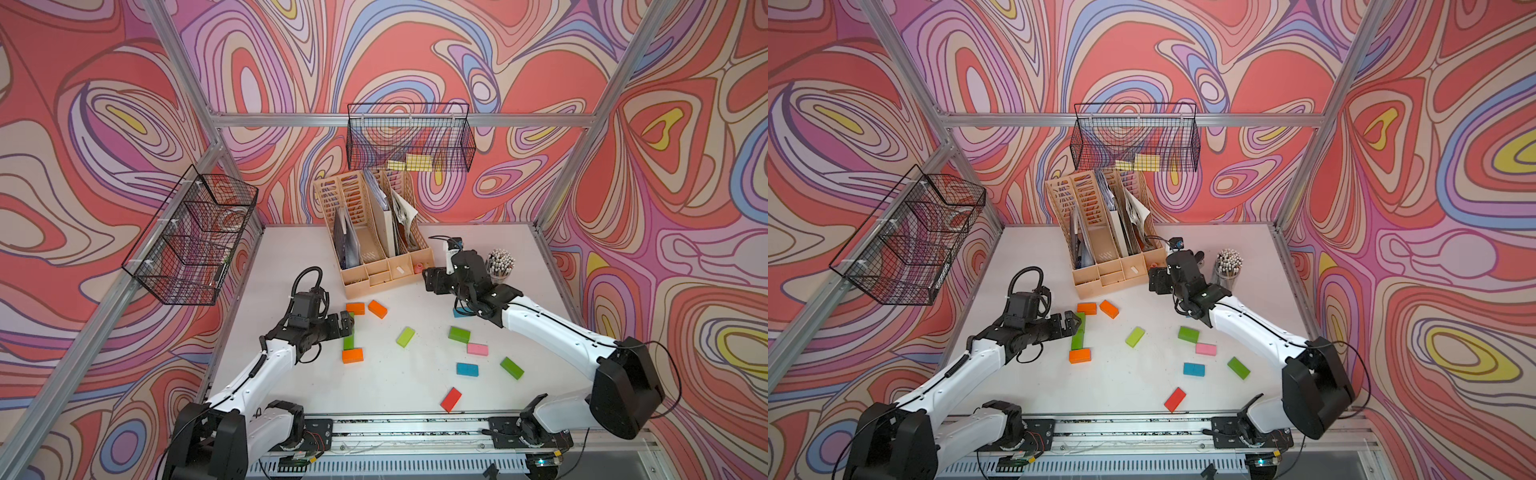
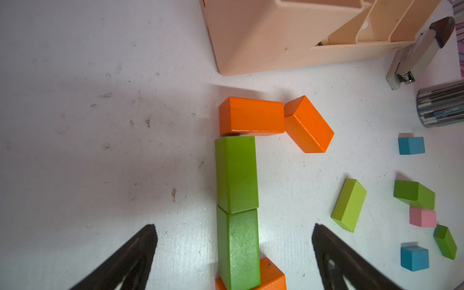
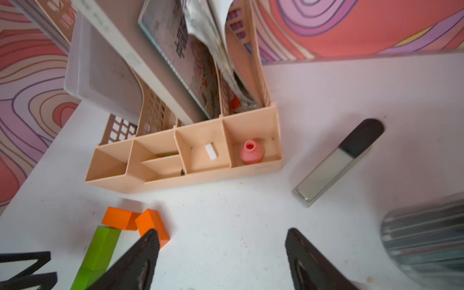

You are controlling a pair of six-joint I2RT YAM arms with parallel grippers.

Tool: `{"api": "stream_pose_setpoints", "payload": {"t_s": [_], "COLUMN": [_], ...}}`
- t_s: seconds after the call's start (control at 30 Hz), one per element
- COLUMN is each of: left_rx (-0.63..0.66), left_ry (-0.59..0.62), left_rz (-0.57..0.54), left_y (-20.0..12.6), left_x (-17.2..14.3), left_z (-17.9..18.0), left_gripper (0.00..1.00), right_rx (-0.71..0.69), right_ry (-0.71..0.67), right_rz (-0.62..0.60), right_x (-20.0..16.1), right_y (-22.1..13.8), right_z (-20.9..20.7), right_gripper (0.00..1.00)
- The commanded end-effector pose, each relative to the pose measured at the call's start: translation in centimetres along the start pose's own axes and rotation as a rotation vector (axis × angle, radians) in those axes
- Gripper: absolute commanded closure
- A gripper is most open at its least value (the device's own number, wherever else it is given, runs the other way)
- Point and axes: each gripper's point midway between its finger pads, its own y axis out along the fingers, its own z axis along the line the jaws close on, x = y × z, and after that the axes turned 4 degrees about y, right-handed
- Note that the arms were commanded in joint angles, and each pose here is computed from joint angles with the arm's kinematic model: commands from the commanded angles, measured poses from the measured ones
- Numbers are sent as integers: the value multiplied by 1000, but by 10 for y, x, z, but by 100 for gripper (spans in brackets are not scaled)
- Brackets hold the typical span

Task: Assemble the letter c with building blocks
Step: Assemble the building block at the center of the board.

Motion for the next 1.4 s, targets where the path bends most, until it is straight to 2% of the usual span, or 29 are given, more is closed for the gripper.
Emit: {"api": "stream_pose_setpoints", "payload": {"t_s": [0.0,0.2,0.47,0.67,0.9,1.2,1.37], "left_rx": [21,12,66,64,57,52,42], "left_ry": [-32,-43,-36,-39,-19,39,51], "left_rz": [-27,-19,-2,-16,-44,-51,-53], "left_y": [-2,-1,-5,-12,-15,-16,-15], "left_x": [3,2,-5,-4,-1,-4,-3], "left_z": [5,3,10,9,4,-7,-13], "left_gripper": [1,1,1,1,0,0,1], "right_rx": [-46,-131,-126,-167,-256,-314,-329], "right_ry": [219,444,543,574,579,565,527], "right_rz": [28,72,125,179,188,206,180], "right_x": [-18,-51,-69,-88,-103,-125,-126], "right_y": [11,30,48,67,79,98,109], "right_z": [10,13,41,55,70,77,75], "right_gripper": [9,10,11,9,2,2,10]}}
